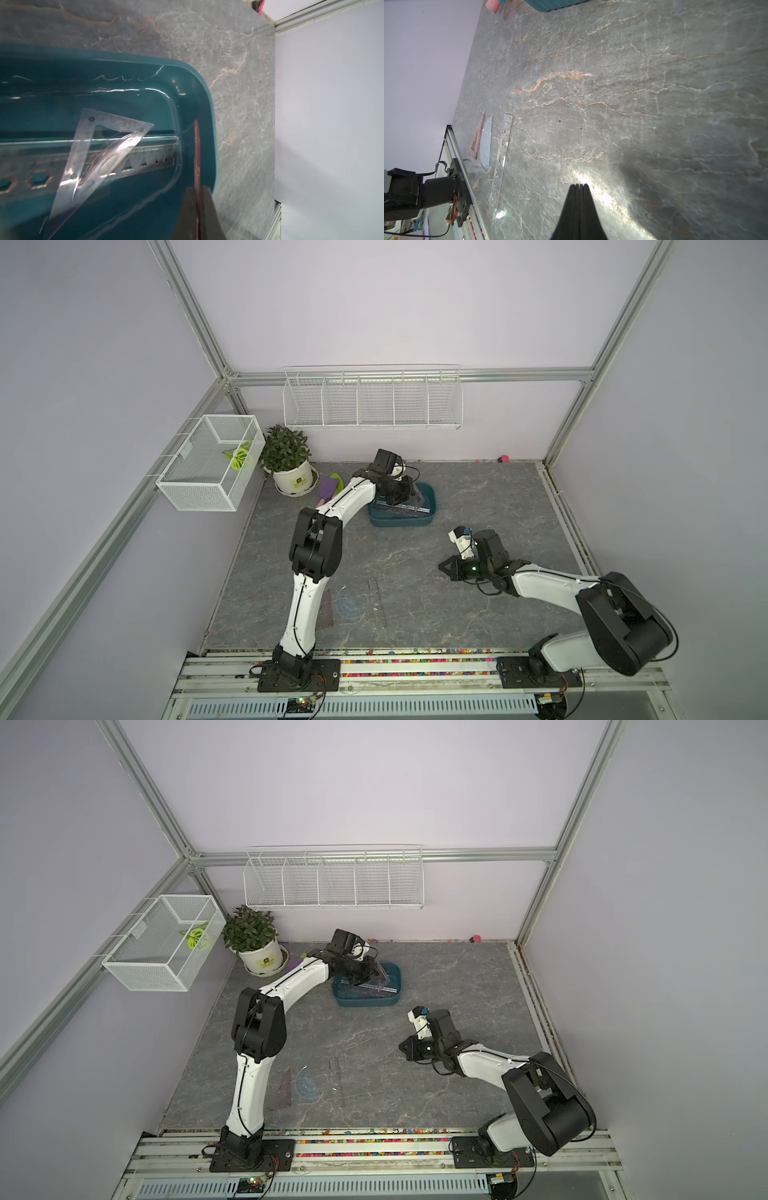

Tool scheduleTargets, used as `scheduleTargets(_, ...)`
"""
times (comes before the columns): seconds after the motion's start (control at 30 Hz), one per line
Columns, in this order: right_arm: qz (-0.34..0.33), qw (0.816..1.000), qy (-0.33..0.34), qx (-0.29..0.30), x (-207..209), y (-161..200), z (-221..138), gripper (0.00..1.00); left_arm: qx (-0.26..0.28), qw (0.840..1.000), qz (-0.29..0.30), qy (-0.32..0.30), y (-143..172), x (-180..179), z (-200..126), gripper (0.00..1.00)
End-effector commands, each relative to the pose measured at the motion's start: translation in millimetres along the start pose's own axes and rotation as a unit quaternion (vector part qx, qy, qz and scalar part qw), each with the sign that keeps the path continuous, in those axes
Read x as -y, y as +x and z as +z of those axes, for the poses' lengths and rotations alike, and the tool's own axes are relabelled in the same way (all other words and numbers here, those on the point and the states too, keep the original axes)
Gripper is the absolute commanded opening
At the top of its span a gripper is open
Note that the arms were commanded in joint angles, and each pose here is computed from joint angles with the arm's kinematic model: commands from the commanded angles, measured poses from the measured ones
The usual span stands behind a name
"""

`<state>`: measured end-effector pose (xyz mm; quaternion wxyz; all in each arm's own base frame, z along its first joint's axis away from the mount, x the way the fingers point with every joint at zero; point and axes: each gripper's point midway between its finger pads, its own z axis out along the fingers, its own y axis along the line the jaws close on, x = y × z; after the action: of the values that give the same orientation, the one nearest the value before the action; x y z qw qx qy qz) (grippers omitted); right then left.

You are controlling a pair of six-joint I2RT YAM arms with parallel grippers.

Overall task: Put the scattered rulers into the storage box
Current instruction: Place the ruler in the storage box.

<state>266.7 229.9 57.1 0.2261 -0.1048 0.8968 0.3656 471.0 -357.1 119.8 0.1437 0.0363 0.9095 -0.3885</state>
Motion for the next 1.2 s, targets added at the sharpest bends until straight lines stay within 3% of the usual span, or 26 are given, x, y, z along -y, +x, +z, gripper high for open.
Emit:
scheduleTargets(0.0,0.007,1.000,-0.020,0.000,-1,2,3,0.00,-0.009,1.000,-0.003,0.016,-4,-5,11,0.00)
scheduleTargets(0.37,0.017,0.999,-0.034,-0.004,1,5,7,0.00,-0.023,1.000,-0.009,0.010,-10,-21,41,0.00)
scheduleTargets(0.6,0.020,0.999,-0.034,-0.001,4,2,6,0.00,-0.019,1.000,0.006,-0.010,-13,-23,36,0.41)
scheduleTargets(0.87,0.013,0.999,-0.033,0.000,2,0,4,0.04,0.021,0.998,0.039,-0.032,-21,-1,-9,0.61)
scheduleTargets(0.97,0.005,1.000,-0.028,0.000,-1,0,1,0.06,0.040,0.997,0.048,-0.044,-18,7,-34,0.63)
scheduleTargets(1.07,-0.018,1.000,-0.021,-0.005,-10,2,-2,0.08,0.047,0.997,0.042,-0.055,2,6,-58,0.63)
scheduleTargets(1.17,-0.052,0.999,-0.006,-0.012,-24,9,-2,0.10,0.038,0.996,0.025,-0.071,44,-8,-80,0.64)
